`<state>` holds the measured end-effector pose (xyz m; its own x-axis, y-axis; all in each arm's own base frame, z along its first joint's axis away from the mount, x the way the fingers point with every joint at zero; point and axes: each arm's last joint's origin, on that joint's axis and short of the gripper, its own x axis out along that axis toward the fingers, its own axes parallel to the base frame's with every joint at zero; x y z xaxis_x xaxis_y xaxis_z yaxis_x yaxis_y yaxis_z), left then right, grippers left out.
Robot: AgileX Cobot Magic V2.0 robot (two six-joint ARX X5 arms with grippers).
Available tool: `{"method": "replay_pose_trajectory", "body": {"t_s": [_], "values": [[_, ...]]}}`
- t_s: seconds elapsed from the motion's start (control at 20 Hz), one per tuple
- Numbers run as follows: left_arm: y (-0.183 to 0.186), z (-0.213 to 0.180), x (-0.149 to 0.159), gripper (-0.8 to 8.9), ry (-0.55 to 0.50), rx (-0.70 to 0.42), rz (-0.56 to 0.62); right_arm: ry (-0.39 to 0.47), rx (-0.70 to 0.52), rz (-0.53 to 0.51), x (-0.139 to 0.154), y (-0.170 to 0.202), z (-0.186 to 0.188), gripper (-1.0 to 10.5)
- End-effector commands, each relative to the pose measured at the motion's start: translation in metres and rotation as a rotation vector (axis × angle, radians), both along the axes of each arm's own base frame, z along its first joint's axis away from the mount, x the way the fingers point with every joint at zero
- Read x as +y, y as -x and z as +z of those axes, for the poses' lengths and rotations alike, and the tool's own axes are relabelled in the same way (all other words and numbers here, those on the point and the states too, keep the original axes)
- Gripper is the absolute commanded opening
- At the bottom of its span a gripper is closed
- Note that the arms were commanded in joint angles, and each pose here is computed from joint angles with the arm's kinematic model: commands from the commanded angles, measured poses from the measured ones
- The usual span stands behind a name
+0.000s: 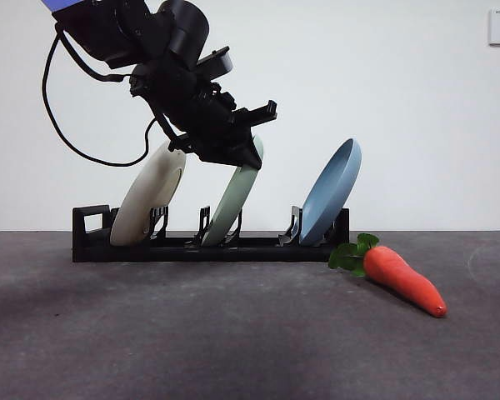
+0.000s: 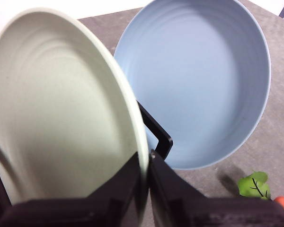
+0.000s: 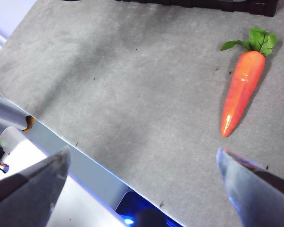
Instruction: Take the green plate from the plate rack,put the plate on the table,take the carrot from the table,put the carrot in the plate
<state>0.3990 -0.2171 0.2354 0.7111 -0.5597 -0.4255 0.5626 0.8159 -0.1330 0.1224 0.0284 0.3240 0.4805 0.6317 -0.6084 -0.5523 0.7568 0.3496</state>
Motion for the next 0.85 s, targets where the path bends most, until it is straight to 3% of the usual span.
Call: {"method": "replay_pose_trajectory", "body": {"t_s": [0.05, 0.5, 0.7, 0.85], "values": [[0.0, -0.001, -0.001, -0.08, 0.01, 0.005, 0.004, 0.0, -0.007, 0.002, 0.0, 0.0, 0.001, 6.0], [0.012, 0.046, 0.01, -0.08, 0.061, -0.097, 0.004, 0.0, -0.007, 0.002, 0.0, 0.0, 0.001, 6.0], [0.031, 0.077, 0.014, -0.08, 0.1, -0.128, -0.056, 0.0, -0.007, 0.002, 0.0, 0.0, 0.001, 6.0], [0.059, 0.104, 0.017, -0.08, 0.053, -0.132, -0.127, 0.0, -0.007, 0.002, 0.0, 0.0, 0.001, 6.0]]}}
